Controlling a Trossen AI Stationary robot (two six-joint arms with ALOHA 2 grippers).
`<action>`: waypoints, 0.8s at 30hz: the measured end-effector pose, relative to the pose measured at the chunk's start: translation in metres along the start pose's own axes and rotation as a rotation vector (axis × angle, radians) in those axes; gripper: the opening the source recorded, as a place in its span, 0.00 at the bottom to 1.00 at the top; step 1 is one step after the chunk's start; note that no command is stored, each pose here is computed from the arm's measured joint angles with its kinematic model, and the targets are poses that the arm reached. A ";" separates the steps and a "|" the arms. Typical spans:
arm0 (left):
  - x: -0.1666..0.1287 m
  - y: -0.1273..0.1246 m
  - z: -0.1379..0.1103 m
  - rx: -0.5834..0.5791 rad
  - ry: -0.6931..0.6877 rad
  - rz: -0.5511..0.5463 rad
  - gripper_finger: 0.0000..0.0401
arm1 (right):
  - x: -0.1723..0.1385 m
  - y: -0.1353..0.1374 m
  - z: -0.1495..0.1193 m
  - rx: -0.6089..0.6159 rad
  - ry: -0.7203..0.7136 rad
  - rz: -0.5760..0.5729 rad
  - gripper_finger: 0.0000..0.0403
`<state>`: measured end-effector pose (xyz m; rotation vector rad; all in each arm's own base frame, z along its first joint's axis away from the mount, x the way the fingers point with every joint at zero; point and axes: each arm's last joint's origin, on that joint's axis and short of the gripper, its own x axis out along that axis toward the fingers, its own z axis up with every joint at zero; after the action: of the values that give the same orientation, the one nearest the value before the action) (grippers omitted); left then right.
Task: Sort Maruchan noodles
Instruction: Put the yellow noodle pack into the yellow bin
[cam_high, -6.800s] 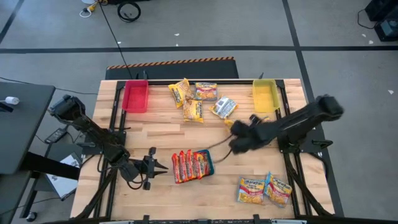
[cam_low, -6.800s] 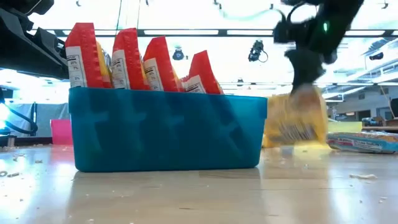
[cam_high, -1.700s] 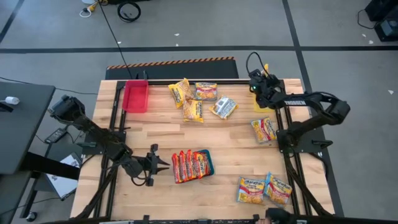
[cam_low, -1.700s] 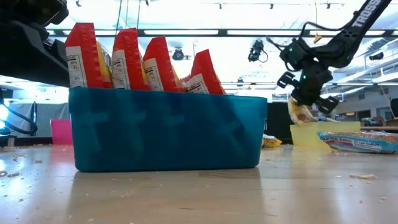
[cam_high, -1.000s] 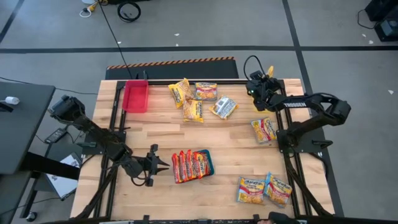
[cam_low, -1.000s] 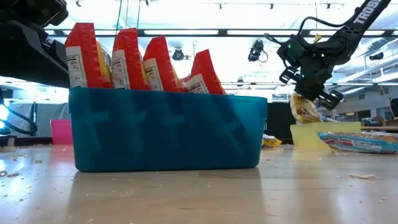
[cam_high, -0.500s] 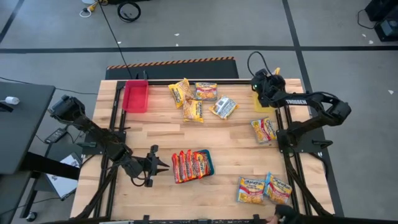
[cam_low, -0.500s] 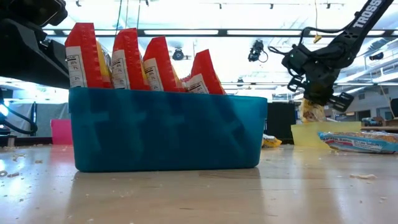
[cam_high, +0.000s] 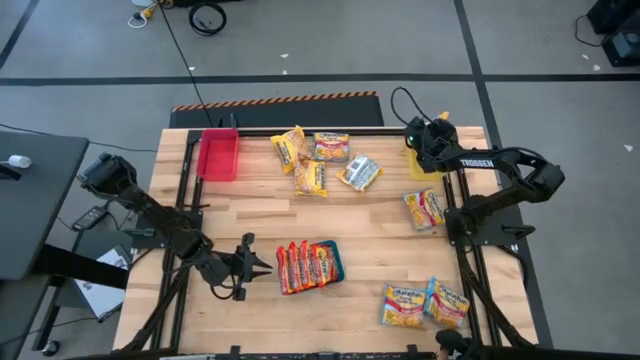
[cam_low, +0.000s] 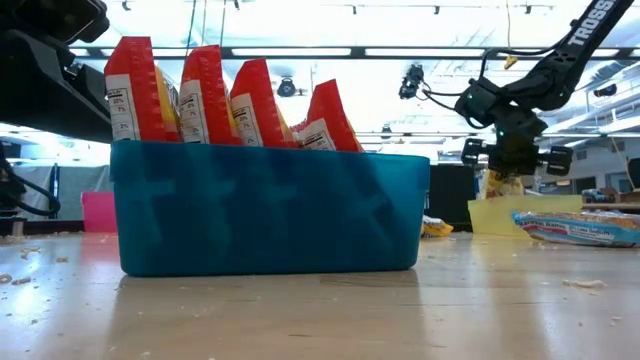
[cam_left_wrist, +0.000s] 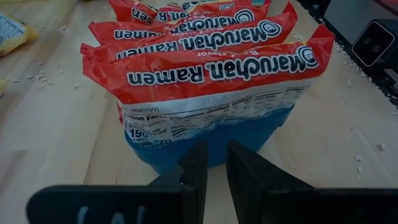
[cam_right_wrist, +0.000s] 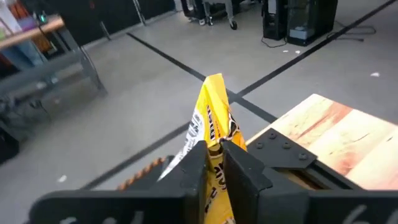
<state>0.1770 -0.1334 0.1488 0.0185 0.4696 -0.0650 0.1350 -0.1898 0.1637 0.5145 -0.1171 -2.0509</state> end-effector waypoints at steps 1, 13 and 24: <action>0.000 0.000 0.000 0.000 0.000 0.000 0.15 | 0.000 0.000 0.000 -0.018 0.005 -0.001 0.17; 0.000 0.000 0.000 -0.001 0.000 0.000 0.15 | -0.007 0.003 -0.005 -0.169 0.057 0.064 0.32; 0.000 -0.001 0.000 -0.028 0.007 -0.025 0.15 | -0.014 0.003 -0.010 -0.271 0.120 0.121 0.33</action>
<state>0.1769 -0.1342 0.1488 -0.0145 0.4775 -0.0828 0.1475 -0.1785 0.1601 0.4478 0.1949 -1.8762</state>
